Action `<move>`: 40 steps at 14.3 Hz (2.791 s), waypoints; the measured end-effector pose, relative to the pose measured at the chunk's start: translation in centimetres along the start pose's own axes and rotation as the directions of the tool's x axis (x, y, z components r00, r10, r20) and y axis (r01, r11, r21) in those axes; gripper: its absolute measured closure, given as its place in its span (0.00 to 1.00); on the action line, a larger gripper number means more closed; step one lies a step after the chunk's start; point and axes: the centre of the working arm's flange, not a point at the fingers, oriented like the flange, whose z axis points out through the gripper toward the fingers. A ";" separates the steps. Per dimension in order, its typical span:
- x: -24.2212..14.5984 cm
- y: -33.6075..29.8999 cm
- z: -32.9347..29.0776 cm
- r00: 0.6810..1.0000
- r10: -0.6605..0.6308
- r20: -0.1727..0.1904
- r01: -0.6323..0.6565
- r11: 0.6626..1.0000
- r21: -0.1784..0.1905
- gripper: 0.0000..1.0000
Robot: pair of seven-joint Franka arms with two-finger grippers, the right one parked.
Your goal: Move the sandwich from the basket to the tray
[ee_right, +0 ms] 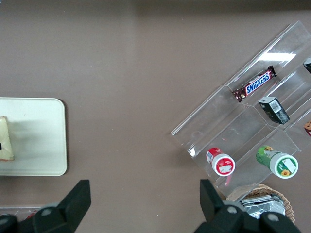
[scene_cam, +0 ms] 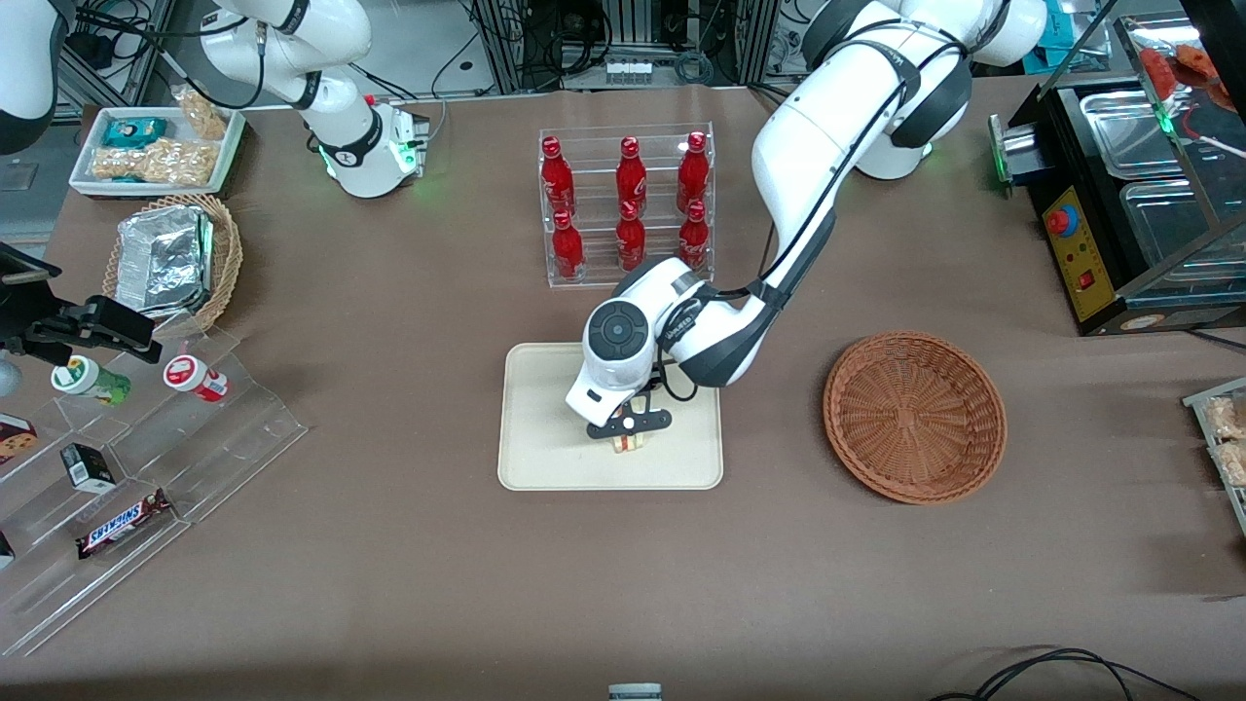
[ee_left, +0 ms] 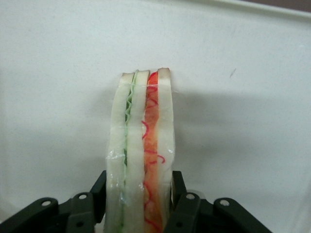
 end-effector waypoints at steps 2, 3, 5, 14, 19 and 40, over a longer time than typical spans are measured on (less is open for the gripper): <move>-0.3 0.2 0.4 1.000 0.010 0.002 -0.010 1.000 0.002 0.38; -0.3 0.3 0.3 1.000 0.012 -0.004 -0.012 1.000 -0.004 0.33; 0.2 0.6 -0.4 0.999 0.012 -0.032 -0.013 1.000 -0.027 0.15; 6.2 -9.8 -18.8 0.987 -0.134 -0.088 0.140 0.988 0.058 0.00; 8.2 -22.1 -27.8 0.990 -0.137 0.019 0.136 0.988 0.069 0.00; 1.2 -47.4 -42.1 0.999 0.035 0.004 -0.035 0.994 0.108 0.00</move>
